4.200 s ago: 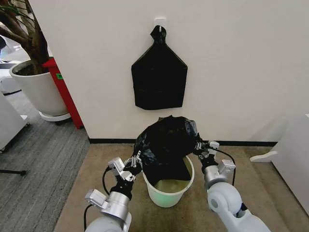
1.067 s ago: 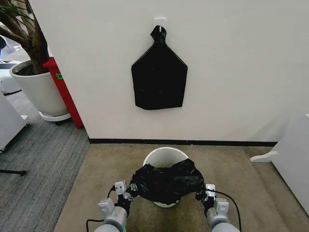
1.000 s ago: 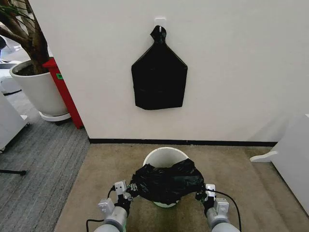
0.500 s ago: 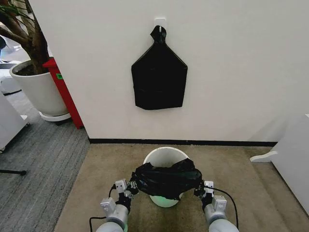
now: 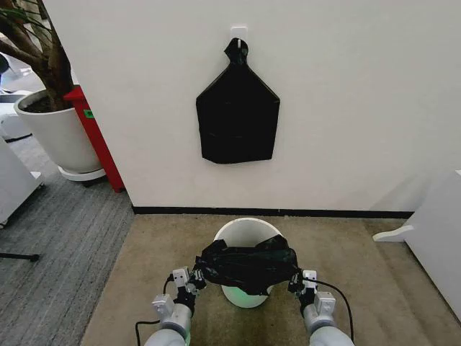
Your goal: Place the garbage bag over the trash bin.
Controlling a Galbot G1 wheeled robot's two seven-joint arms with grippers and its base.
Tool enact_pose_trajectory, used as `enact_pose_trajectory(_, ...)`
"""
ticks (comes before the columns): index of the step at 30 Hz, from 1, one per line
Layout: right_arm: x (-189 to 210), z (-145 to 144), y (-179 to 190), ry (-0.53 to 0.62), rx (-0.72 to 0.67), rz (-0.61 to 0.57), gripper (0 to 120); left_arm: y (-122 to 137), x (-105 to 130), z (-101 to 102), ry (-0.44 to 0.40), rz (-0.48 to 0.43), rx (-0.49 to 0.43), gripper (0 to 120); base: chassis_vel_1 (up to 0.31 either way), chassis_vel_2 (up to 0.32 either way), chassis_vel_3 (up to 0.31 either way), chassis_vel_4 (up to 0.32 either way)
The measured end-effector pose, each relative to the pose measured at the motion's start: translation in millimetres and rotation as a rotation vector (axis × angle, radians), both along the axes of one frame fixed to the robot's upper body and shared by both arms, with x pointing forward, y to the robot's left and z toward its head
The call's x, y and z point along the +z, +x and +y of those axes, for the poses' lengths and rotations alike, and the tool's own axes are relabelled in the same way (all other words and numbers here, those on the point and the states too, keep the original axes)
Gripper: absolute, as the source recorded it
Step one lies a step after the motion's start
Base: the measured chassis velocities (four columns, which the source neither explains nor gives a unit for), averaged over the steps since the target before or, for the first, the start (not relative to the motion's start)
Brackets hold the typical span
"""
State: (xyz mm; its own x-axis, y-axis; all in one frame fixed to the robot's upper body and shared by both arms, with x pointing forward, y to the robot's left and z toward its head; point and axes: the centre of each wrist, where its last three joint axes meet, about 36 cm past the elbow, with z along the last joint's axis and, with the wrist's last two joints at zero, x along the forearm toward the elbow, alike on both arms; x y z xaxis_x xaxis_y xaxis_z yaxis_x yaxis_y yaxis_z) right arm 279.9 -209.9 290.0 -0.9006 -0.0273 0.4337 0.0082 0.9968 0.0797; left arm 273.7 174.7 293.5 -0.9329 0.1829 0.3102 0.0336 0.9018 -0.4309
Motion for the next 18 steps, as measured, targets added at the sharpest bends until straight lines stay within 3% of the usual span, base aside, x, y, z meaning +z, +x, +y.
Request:
enact_pose_trajectory(5, 16.1, 2.6, -4.7, -0.009, 0.001, 0.005, 11, -6.3, 9.8, 1.5, 0.013, -0.032, -0.009, 14, 0.0, 0.0, 0.0, 0.0)
enact_pose_trajectory(8, 39.1, 5.2, -8.3, -0.033, -0.009, 0.02, 29, -10.0, 25.7, 2.5, 0.026, -0.07, -0.023, 28, 0.0, 0.0, 0.0, 0.0)
enact_pose_trajectory(13, 54.1, 5.3, -13.1, -0.056, -0.003, 0.042, 42, -15.2, 37.8, 4.2, 0.041, -0.078, -0.027, 41, 0.0, 0.0, 0.0, 0.0)
enact_pose_trajectory(18, 65.3, 6.5, -20.9, -0.06, 0.016, 0.069, 64, -25.3, 42.5, 12.3, 0.079, -0.082, -0.03, 65, 0.0, 0.0, 0.0, 0.0)
